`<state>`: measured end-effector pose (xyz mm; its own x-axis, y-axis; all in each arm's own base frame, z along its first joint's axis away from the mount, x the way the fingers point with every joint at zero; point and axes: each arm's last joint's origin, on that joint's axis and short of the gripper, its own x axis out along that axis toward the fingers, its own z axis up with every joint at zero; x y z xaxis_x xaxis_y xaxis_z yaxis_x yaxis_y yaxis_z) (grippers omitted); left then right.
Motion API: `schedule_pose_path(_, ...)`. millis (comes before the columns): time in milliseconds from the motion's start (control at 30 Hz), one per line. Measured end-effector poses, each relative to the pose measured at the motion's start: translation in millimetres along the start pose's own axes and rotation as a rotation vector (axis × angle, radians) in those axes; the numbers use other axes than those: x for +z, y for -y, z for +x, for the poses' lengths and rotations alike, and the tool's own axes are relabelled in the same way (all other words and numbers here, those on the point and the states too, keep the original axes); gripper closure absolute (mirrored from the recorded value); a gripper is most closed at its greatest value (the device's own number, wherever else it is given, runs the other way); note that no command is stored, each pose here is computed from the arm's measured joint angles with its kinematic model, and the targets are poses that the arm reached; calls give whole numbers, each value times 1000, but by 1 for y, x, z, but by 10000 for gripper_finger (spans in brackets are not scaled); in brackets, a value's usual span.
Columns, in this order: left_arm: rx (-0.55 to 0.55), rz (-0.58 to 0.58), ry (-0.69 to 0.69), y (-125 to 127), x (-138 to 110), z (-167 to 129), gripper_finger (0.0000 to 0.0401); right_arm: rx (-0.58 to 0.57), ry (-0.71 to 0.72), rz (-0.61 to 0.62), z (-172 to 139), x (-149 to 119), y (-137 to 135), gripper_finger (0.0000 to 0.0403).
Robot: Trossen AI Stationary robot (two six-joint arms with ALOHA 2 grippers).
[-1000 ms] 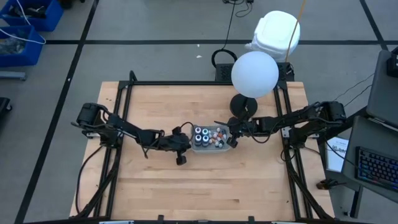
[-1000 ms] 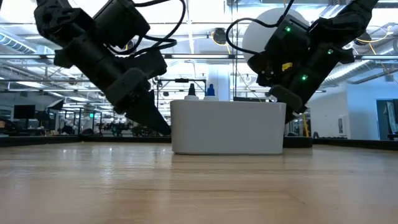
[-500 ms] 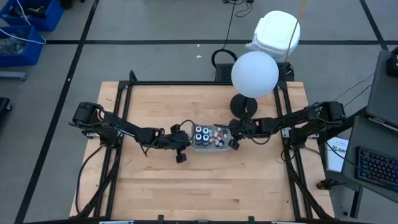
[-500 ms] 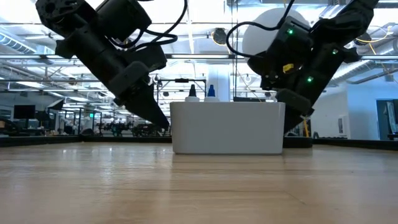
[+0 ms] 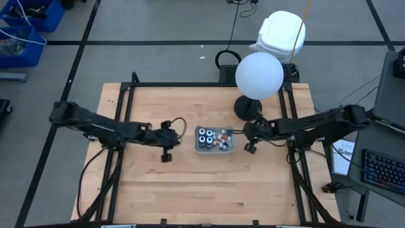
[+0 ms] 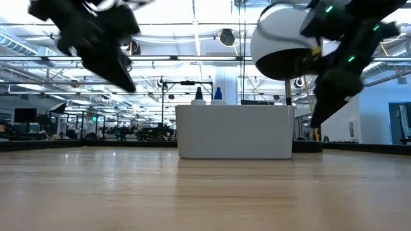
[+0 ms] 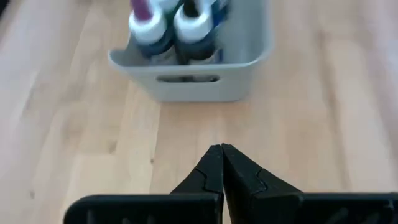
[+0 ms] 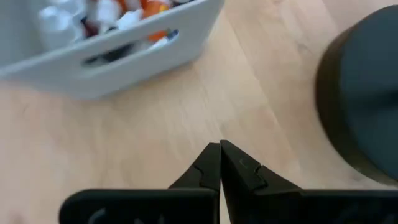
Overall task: Pick & Place food coloring
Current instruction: Return to Home Position
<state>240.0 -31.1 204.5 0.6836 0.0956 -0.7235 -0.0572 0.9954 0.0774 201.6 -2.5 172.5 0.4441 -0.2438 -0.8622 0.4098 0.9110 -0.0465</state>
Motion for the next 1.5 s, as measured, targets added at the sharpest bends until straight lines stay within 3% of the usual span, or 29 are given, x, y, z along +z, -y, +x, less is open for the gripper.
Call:
schedule_pose_path(133, -78, 90, 60, -4, -2, -44, 397, 47, 67, -69, -34, -8, 4, 403)
schedule_pose_path(367, -156, 158, 405, -10, -8, -127, 397, 205, 327, -153, -88, -21, 8, 403)
schedule_pose_path(600, -157, 189, 582, -17, -23, -169, 399, 341, 512, -185, -121, -34, 15, 403)
schedule_pose_path(800, -171, 319, 585, -12, -40, -154, 399, 431, 679, -245, -143, -44, 26, 403)
schedule_pose_path(1000, -190, 414, 658, -5, -56, -125, 399, 516, 789, -275, -138, -60, 33, 403)
schedule_pose_path(1267, -151, 383, 773, -11, -77, -107, 400, 553, 866, -254, -111, -80, 34, 403)
schedule_pose_path(1500, -110, 306, 860, -21, -91, -111, 400, 564, 935, -167, -110, -86, 40, 403)
